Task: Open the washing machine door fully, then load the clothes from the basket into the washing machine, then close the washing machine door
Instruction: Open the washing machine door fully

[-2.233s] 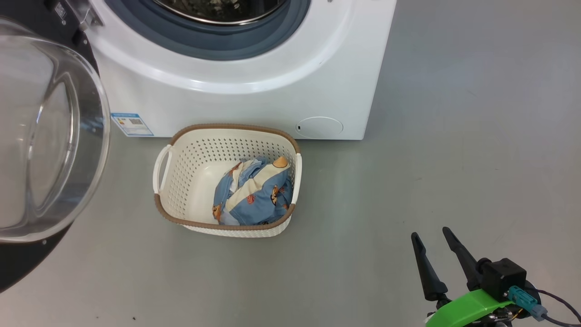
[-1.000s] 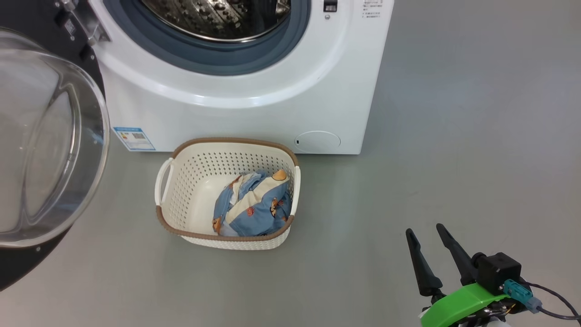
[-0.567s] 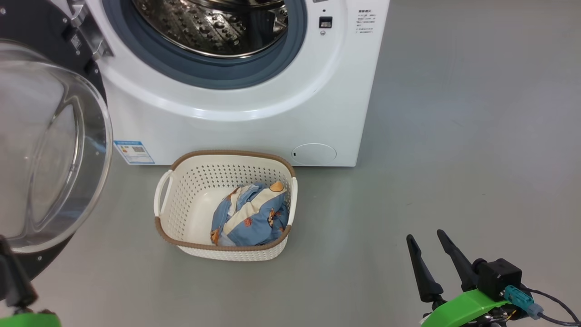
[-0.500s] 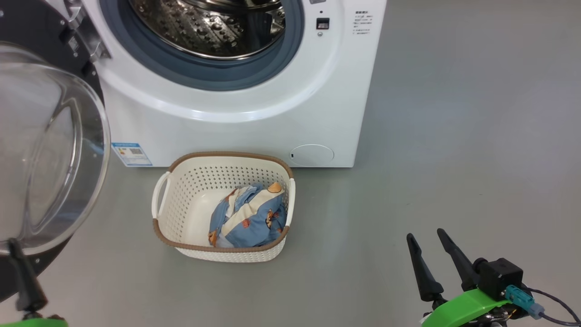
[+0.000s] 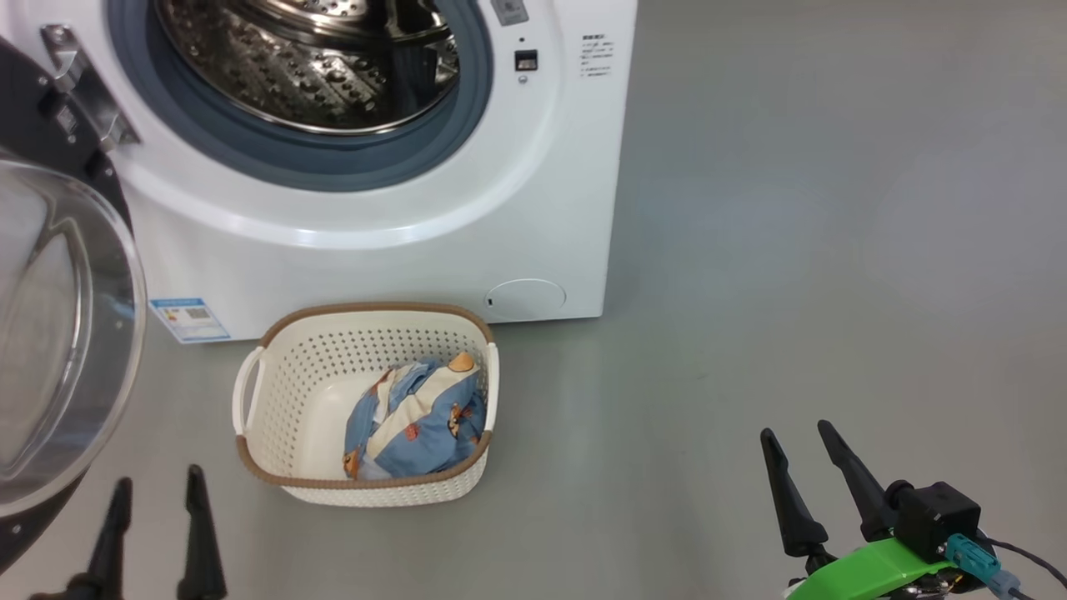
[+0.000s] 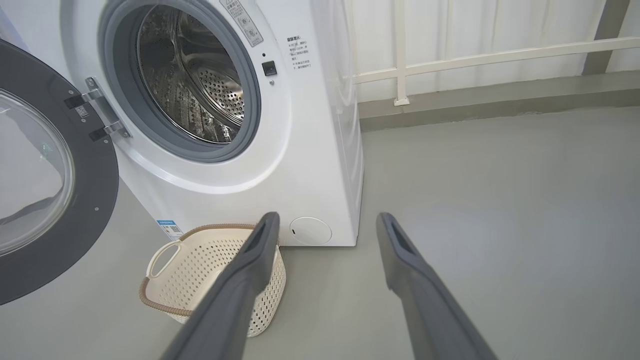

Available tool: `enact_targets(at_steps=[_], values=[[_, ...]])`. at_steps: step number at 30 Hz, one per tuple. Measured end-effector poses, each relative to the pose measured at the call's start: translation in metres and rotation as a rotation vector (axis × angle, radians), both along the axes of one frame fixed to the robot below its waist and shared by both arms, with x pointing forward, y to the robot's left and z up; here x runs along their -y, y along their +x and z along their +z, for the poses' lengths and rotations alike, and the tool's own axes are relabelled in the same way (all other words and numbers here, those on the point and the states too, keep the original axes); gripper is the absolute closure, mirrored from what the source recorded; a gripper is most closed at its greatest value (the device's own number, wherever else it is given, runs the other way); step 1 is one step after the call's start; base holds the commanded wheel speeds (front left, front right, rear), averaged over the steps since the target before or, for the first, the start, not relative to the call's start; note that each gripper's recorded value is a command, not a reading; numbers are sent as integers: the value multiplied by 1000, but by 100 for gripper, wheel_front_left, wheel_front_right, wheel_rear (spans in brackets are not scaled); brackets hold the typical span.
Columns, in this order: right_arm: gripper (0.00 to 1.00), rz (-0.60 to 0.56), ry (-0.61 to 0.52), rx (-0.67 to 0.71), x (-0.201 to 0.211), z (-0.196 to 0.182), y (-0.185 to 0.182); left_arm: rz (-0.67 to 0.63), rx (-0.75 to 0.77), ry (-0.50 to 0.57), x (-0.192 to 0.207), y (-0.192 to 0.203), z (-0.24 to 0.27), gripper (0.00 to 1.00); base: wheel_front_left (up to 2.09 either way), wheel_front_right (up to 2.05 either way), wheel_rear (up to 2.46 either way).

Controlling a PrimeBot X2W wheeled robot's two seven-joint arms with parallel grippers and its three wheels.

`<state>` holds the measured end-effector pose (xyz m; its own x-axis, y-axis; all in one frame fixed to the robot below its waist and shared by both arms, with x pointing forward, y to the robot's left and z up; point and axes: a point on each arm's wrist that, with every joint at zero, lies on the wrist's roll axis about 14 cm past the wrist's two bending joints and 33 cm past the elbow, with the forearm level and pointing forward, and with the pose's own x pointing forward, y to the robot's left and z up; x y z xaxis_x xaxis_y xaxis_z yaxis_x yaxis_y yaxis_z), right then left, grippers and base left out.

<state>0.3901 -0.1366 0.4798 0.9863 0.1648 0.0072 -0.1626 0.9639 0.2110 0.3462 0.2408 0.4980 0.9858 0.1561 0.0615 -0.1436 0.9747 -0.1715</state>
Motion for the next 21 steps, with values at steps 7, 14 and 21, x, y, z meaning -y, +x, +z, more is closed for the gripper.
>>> enact_targets(at_steps=[7,14,21], values=[[0,-27,-25,56,10,18,-12,-65,-1,16,27,-2,1,0,0,0,0],[0,-37,-49,93,14,29,-18,-89,-10,19,36,-11,-1,0,0,0,0],[0,-36,-49,114,14,36,-20,-80,-8,27,35,-17,0,0,0,0,0]])
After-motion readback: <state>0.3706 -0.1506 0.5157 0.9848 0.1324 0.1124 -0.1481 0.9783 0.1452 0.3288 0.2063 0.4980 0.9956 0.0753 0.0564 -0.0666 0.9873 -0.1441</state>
